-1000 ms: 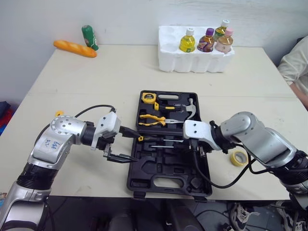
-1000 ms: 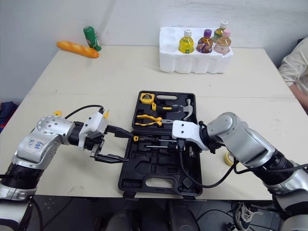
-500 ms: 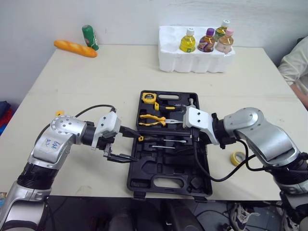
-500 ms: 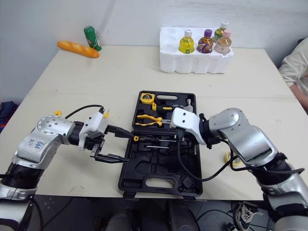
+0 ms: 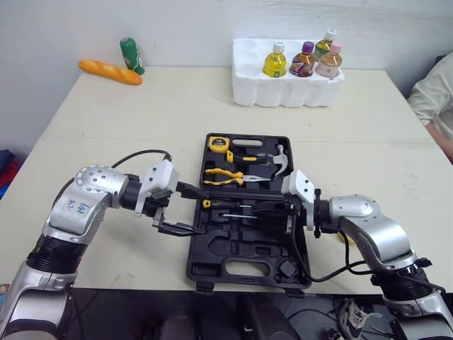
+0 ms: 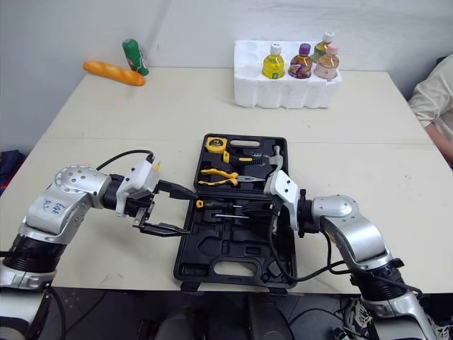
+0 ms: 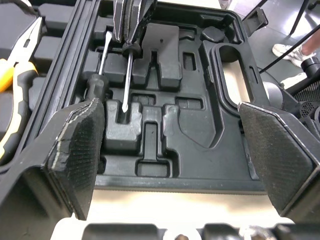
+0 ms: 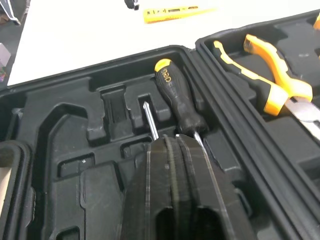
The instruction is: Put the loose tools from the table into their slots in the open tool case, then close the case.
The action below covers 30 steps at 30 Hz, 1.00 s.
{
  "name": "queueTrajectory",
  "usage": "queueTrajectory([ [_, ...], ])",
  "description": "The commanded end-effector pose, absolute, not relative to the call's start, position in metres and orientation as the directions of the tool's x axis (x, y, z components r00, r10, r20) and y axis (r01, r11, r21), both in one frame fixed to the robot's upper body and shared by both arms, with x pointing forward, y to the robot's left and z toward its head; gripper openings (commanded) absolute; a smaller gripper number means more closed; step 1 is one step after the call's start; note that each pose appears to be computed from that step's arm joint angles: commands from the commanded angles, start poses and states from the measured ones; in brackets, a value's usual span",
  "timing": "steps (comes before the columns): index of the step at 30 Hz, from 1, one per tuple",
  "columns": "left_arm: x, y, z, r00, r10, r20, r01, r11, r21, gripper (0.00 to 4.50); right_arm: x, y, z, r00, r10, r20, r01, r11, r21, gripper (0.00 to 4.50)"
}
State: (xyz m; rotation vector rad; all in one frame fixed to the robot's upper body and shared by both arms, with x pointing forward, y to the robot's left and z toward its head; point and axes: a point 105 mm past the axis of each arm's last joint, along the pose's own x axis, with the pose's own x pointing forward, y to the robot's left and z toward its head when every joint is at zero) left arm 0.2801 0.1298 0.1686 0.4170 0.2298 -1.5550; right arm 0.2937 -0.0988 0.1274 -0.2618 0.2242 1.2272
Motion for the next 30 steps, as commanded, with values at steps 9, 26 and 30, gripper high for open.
queueTrajectory([
  [9,0.281,0.127,0.175,0.014,-0.915,-0.403,0.987,-0.053,0.155,4.50,0.292,-0.138,0.049,0.357,0.650,-0.672,-0.907,0.413,-0.082,0.10],
  [26,0.283,0.156,0.160,0.229,-0.933,-0.277,0.973,0.231,0.028,4.50,0.266,-0.153,0.161,0.578,0.778,-0.246,-0.810,0.582,-0.064,0.10],
  [30,0.268,0.208,0.149,0.407,-0.882,-0.239,0.884,0.446,-0.139,4.50,0.238,-0.226,0.162,0.700,0.637,-0.323,-0.689,0.722,-0.070,1.39],
])
